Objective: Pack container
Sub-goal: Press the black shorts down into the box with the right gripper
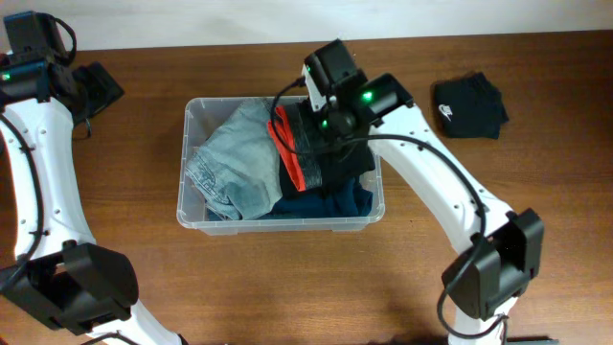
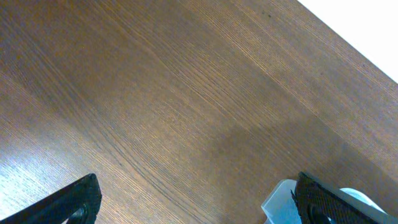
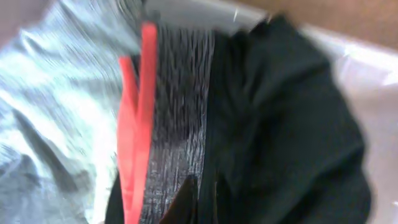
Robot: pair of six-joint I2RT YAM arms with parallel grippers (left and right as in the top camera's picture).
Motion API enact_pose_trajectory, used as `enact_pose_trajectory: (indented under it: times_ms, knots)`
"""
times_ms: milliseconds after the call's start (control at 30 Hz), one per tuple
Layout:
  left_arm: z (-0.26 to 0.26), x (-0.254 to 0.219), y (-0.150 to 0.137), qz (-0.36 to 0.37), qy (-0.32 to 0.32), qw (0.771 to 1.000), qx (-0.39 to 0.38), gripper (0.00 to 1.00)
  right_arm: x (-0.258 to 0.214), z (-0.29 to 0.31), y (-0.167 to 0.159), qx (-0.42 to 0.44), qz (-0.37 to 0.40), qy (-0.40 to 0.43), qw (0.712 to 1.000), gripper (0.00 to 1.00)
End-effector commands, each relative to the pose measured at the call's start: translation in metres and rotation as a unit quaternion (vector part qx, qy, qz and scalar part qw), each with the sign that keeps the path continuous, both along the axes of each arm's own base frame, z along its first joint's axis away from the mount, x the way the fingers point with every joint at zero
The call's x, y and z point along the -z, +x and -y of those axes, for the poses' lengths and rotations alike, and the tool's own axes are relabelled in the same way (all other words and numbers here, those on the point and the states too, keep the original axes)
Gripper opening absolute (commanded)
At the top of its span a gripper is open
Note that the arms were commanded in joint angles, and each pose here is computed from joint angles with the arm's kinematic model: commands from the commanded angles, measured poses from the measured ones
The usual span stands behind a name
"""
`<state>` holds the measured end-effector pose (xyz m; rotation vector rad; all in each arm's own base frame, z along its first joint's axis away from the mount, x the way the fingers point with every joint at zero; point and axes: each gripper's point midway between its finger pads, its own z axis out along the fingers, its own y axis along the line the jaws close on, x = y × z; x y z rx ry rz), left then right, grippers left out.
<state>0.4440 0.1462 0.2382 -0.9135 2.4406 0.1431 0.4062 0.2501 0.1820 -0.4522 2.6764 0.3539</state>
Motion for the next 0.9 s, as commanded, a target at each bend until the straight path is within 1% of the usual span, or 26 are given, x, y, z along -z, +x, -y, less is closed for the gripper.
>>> enact_pose_trajectory:
  times_ms: [0, 133, 267, 367, 467, 700, 867]
  knots:
    - [-0.001, 0.000, 0.001, 0.002, -0.001, 1.000, -0.007, 0.99, 0.039, -0.004, -0.015, -0.007, -0.061, 0.001, 0.998, 0.04]
    - [-0.001, 0.000, 0.001, 0.002, -0.001, 1.000, -0.007, 0.99, 0.069, -0.013, -0.031, -0.024, -0.102, 0.013, 0.994, 0.04]
    - [-0.001, 0.000, 0.001, 0.002, -0.001, 1.000, -0.007, 0.99, 0.088, -0.020, -0.042, -0.033, -0.109, 0.008, 0.993, 0.04]
    - [-0.001, 0.000, 0.001, 0.002, -0.001, 1.000, -0.007, 0.99, 0.088, -0.024, -0.045, -0.029, -0.104, -0.002, 0.994, 0.04]
    - [-0.001, 0.000, 0.001, 0.002, -0.001, 1.000, -0.007, 0.99, 0.074, -0.028, -0.040, -0.017, -0.075, -0.011, 0.997, 0.04]
    - [-0.001, 0.000, 0.001, 0.002, -0.001, 1.000, -0.007, 0.99, 0.006, -0.054, -0.025, -0.027, 0.024, 0.008, 0.999, 0.04]
    - [-0.001, 0.000, 0.001, 0.002, -0.001, 1.000, -0.007, 0.99, -0.006, -0.061, -0.011, -0.024, 0.055, 0.027, 0.998, 0.05]
